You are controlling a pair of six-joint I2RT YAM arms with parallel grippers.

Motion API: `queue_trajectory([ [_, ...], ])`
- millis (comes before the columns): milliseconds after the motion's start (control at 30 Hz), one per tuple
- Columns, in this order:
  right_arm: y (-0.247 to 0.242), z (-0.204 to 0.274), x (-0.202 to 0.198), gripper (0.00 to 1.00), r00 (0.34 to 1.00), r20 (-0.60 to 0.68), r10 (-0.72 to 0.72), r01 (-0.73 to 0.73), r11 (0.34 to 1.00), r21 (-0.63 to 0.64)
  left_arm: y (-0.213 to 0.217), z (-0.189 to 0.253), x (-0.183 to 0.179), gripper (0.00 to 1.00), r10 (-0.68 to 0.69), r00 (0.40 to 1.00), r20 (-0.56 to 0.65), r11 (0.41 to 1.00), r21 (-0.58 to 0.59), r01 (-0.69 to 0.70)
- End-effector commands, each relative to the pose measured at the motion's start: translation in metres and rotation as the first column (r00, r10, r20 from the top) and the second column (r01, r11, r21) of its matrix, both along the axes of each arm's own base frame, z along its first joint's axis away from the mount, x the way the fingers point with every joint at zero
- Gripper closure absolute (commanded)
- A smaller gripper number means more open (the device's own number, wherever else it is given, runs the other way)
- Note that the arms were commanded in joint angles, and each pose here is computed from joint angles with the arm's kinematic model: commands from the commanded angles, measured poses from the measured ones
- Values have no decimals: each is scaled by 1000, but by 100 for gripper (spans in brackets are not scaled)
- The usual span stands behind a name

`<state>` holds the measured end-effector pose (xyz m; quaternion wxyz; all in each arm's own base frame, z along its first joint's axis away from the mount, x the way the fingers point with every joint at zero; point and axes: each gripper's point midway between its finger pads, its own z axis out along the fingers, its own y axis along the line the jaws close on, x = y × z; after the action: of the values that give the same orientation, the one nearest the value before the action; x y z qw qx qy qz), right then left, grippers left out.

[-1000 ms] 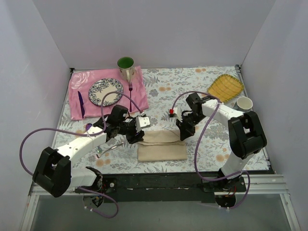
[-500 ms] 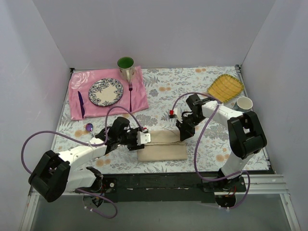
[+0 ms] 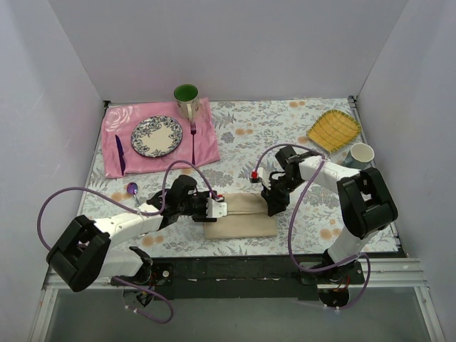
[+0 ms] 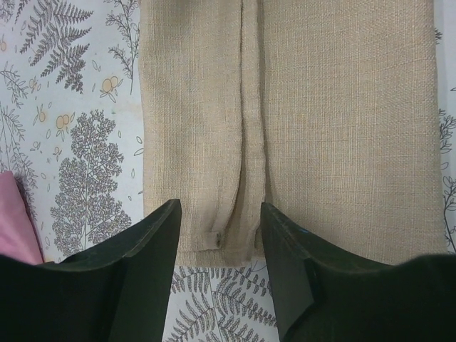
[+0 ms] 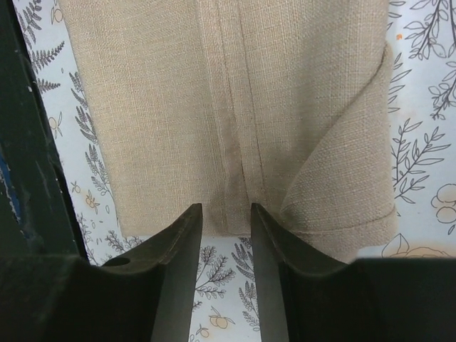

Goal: Fold the napkin into a case and place the utensils inside
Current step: Fold the lower triangle-folded napkin at the center of the board.

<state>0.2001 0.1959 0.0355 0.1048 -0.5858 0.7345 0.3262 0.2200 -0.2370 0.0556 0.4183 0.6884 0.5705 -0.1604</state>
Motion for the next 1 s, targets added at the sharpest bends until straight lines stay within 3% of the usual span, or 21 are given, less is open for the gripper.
queue_trajectory([
  [0, 4, 5, 5, 56, 995, 90, 36, -38, 999, 18, -3, 0, -5, 51, -47, 999, 17, 999, 6, 47],
  [300, 4, -3, 4, 53, 984, 162, 77, -73, 997, -28, 1, -15, -9, 50, -50, 999, -23, 997, 51, 51],
  [467, 6, -9, 4, 57, 975, 202, 90, -79, 995, -58, 2, -18, -10, 53, -53, 998, -33, 997, 56, 55],
  [567, 5, -12, 5, 65, 968, 234, 95, -80, 994, -72, 4, -22, -12, 55, -54, 998, -40, 996, 67, 57],
  [600, 3, -12, 6, 73, 966, 240, 93, -75, 994, -82, 4, -23, -12, 56, -54, 998, -41, 996, 68, 57],
  [800, 1, -12, 13, 96, 959, 272, 82, -56, 993, -104, 4, -23, -12, 61, -50, 998, -47, 996, 67, 53],
  [967, 5, 0, 16, 99, 955, 287, 78, -56, 995, -82, 4, -20, -10, 67, -43, 998, -39, 997, 69, 45],
])
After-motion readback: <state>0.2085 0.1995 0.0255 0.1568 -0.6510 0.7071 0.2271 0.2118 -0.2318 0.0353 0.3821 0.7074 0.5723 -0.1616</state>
